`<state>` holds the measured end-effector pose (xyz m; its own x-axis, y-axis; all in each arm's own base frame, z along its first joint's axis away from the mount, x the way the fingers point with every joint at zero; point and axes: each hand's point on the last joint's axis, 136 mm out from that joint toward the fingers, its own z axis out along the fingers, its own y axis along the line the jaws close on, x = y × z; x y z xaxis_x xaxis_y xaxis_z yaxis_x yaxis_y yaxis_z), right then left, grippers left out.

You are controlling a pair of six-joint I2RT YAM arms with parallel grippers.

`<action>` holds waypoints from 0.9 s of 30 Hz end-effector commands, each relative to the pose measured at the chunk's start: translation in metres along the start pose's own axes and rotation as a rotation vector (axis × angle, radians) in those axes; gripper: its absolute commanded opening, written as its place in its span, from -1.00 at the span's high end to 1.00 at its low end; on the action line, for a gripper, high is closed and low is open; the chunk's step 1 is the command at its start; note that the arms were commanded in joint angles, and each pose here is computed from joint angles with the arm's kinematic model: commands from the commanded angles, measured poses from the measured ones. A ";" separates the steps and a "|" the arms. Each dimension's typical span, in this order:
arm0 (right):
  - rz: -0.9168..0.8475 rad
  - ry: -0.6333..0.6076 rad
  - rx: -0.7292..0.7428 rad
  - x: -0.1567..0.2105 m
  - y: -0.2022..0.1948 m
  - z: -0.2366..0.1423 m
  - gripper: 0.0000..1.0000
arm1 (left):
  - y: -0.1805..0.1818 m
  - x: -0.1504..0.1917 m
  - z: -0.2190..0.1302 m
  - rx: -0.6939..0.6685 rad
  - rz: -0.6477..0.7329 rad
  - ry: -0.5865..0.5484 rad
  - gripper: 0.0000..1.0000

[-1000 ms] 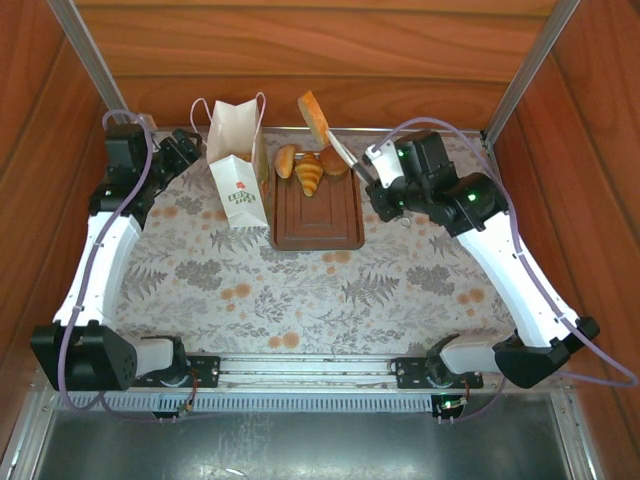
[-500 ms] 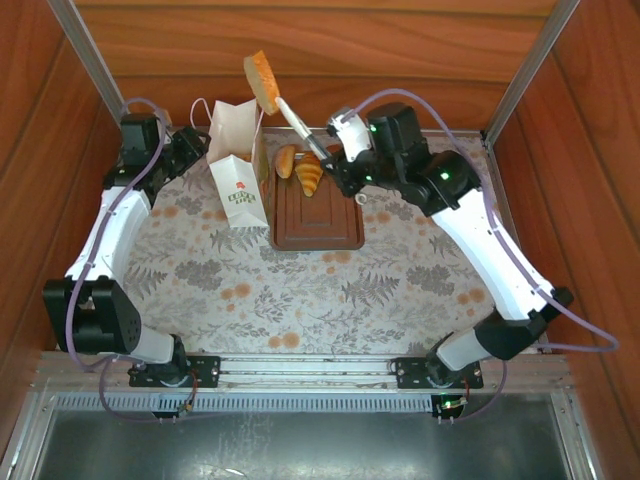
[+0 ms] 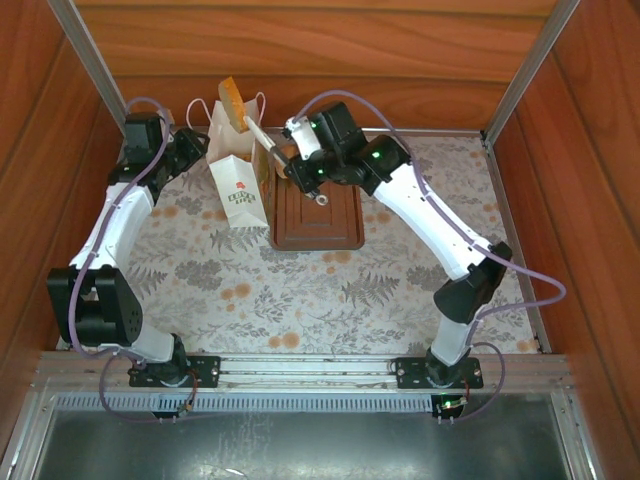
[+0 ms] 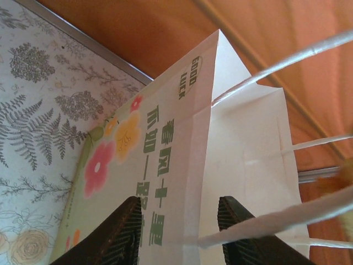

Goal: Place the fake bread into the paper bag

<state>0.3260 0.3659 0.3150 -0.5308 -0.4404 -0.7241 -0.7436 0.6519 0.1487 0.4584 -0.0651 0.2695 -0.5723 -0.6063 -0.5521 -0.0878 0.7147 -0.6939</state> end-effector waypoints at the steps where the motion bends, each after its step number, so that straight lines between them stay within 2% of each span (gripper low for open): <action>1: 0.020 -0.011 -0.009 -0.007 0.006 -0.002 0.92 | -0.003 0.002 0.007 0.025 0.001 0.012 0.26; 6: 0.034 0.034 0.003 0.004 0.002 0.010 0.89 | -0.002 0.003 0.009 0.028 -0.007 0.018 0.36; 17: 0.050 0.070 0.011 0.010 -0.001 0.021 0.76 | -0.005 0.004 0.009 0.042 -0.010 0.021 0.40; 27: 0.052 0.052 0.000 0.002 0.002 0.017 0.43 | -0.007 0.003 0.007 0.048 -0.009 0.017 0.41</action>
<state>0.3310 0.3699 0.2855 -0.6065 -0.4624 -0.6467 -0.7084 0.6836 0.1755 0.4621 -0.0700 0.2659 -0.5865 -0.6120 -0.5305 -0.0795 0.6953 -0.7143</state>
